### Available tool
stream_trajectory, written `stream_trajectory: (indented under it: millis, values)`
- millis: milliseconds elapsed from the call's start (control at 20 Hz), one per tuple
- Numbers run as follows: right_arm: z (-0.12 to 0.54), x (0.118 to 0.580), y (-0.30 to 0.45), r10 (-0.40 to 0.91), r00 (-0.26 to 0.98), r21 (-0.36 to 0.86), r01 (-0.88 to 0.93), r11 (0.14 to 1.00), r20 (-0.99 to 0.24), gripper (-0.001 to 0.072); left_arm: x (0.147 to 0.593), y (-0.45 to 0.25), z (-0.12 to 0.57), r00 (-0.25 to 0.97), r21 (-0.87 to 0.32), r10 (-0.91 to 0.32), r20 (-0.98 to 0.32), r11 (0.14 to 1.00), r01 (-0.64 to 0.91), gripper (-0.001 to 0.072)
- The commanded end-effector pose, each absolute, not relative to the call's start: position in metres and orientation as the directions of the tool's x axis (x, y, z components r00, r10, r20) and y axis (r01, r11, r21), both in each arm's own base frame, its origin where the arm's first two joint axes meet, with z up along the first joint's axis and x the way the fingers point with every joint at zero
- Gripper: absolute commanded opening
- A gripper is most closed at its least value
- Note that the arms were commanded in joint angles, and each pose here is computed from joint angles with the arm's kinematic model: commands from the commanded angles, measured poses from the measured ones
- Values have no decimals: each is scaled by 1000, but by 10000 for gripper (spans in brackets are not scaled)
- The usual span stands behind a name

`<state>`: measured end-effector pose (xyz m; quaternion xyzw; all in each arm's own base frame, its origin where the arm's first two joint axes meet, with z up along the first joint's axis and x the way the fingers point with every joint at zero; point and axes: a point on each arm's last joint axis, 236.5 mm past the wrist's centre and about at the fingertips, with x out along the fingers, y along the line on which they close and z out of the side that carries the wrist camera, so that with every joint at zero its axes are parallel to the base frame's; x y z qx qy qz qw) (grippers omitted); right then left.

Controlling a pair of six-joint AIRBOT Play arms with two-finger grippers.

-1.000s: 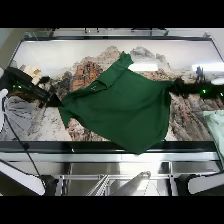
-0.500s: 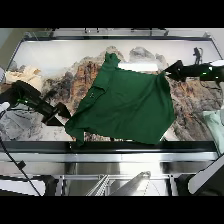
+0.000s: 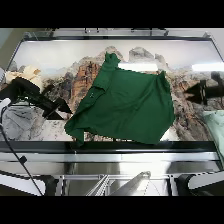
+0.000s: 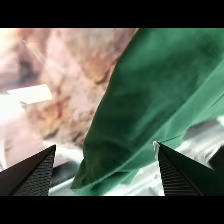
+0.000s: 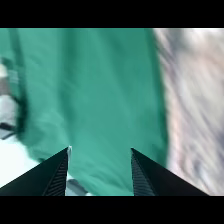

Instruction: Fold the shirts.

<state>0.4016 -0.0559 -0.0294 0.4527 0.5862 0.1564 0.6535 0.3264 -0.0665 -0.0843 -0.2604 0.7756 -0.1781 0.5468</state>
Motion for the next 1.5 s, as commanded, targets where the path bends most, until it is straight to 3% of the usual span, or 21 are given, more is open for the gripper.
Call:
stream_trajectory:
  millis: [0, 100, 250, 500, 550, 600, 650, 700, 800, 950, 1100, 1200, 1300, 1450]
  values:
    - [-64, 336, -66, 606, 250, 646, 439, 625, -756, 423, 309, -81, -95, -372, -589, -605, -705, 790, -168, 702]
    - [-79, 310, -47, 608, 236, 634, 487, 601, -758, 518, 307, -88, -96, -388, -601, -596, -703, 790, -125, 703]
    - [-108, 270, -19, 651, 168, 617, 555, 559, -741, 519, 310, -88, -92, -372, -601, -590, -717, 793, -100, 703]
    - [-134, 247, 34, 709, 182, 671, 542, 506, -682, 518, 322, -91, -110, -331, -586, -579, -745, 805, -90, 699]
    - [-132, 249, 47, 727, 188, 694, 522, 495, -660, 517, 321, -94, -113, -341, -587, -579, -741, 805, -91, 626]
    - [-130, 250, 59, 743, 184, 709, 511, 487, -643, 516, 319, -95, -116, -351, -585, -576, -738, 806, -92, 409]
    - [-129, 251, 70, 756, 167, 716, 498, 489, -633, 513, 318, -96, -118, -356, -586, -577, -735, 805, -95, 144]
    - [-129, 251, 83, 770, 147, 722, 489, 489, -621, 438, 320, -95, -119, -350, -585, -577, -738, 806, -94, 9]
    - [-126, 250, 107, 803, 112, 753, 442, 487, -585, 36, 324, -94, -117, -328, -582, -577, -748, 808, -91, 12]
    - [-84, 259, 124, 866, 109, 842, 319, 435, -489, 29, 337, -91, -86, -244, -626, -625, -741, 775, -83, 12]
    - [36, 310, 91, 870, 300, 917, 47, 397, -392, 29, 371, -114, 38, 35, -832, -835, -550, 551, 63, 16]
    - [142, 329, 53, 796, 494, 861, -166, 481, -350, 29, 373, -119, 147, 226, -870, -899, -376, 426, 249, 20]
    - [251, 319, 32, 702, 663, 709, -362, 605, -260, 30, 352, -113, 238, 403, -778, -866, -295, 462, 425, 22]
    - [381, 274, 57, 654, 754, 415, -577, 704, -61, 30, 292, -109, 377, 680, -443, -717, -154, 665, 601, 23]
